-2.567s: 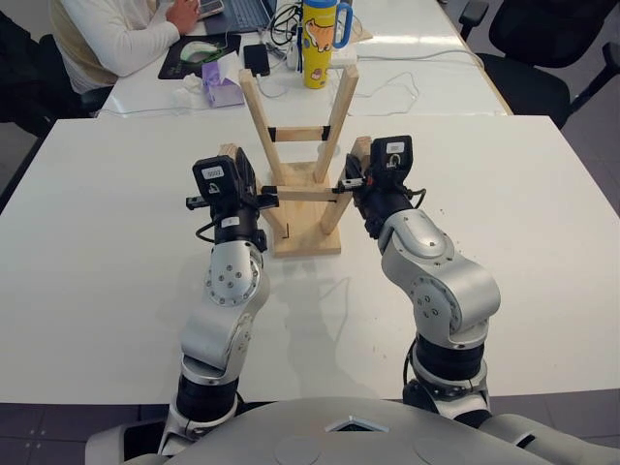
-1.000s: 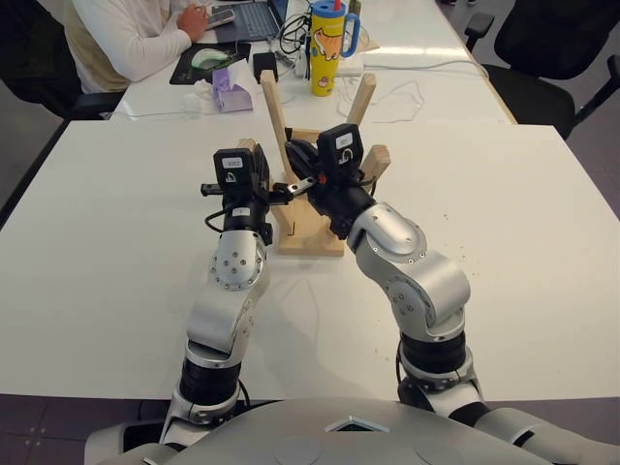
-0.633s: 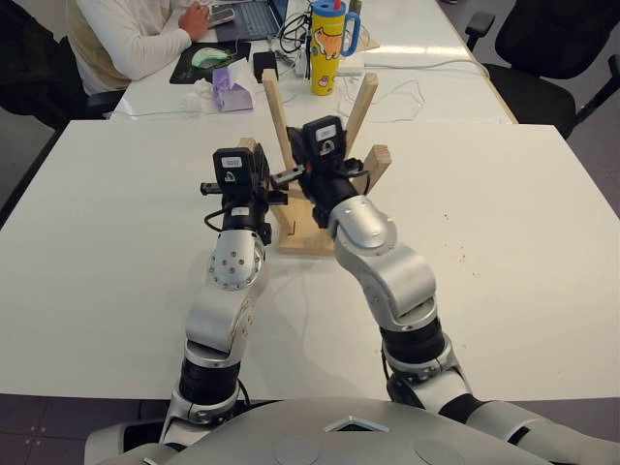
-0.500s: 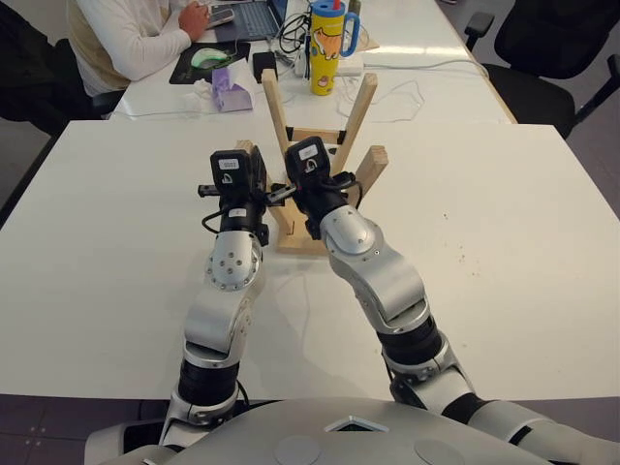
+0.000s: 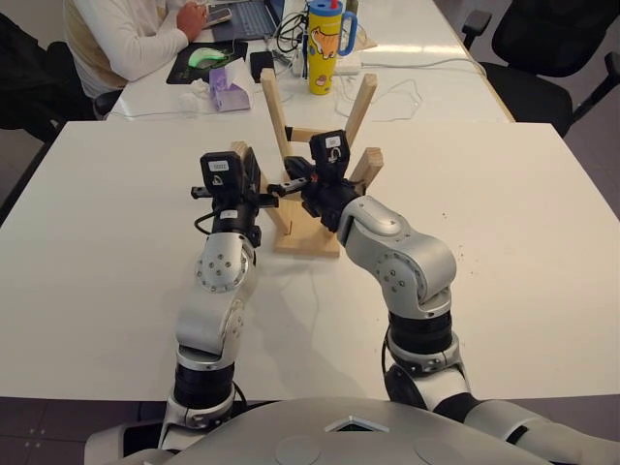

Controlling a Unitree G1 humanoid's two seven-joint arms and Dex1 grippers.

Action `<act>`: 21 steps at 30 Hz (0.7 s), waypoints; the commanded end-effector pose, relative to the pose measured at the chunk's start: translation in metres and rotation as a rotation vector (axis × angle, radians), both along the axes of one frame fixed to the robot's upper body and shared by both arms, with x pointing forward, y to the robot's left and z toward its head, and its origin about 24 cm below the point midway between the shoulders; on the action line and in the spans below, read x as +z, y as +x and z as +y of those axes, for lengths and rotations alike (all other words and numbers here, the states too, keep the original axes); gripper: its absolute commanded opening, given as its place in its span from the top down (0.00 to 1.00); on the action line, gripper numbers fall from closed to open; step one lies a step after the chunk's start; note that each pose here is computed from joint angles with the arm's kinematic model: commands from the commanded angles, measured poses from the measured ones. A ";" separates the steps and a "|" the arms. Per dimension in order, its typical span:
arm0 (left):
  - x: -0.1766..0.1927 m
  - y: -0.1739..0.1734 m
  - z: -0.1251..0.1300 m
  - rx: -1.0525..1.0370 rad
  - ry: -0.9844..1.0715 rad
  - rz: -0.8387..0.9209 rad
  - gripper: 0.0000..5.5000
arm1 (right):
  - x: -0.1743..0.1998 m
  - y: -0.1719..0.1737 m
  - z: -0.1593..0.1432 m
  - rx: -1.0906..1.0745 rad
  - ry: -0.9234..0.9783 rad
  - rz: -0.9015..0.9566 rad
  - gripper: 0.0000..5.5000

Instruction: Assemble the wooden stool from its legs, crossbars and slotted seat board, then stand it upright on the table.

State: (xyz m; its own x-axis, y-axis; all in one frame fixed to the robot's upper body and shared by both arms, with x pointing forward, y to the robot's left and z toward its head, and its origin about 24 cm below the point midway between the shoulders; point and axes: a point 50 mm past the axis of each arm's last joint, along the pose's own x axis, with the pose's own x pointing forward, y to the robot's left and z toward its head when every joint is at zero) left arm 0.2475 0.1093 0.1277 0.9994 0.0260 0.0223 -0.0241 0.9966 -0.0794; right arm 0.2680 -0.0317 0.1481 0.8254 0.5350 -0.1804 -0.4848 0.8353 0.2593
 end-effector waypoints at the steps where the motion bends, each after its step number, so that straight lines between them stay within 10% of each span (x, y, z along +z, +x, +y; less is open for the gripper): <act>1: -0.032 -0.001 0.011 0.040 0.036 0.180 0.79 | -0.042 -0.014 0.000 -0.069 -0.050 0.236 1.00; 9: -0.028 -0.002 0.009 0.037 0.032 0.169 0.79 | -0.074 -0.028 0.013 0.092 -0.356 0.355 1.00; 21: -0.025 -0.001 0.007 0.044 0.033 0.155 0.79 | -0.042 -0.026 0.013 0.129 -0.328 0.168 1.00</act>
State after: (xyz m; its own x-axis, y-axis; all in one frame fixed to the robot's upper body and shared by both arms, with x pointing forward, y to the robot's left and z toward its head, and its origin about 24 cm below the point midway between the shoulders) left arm 0.2482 0.1131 0.1282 0.9995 0.0268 0.0170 -0.0253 0.9961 -0.0844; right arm 0.2396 -0.0165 0.0973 0.6857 0.5134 -0.5160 -0.5510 0.8293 0.0928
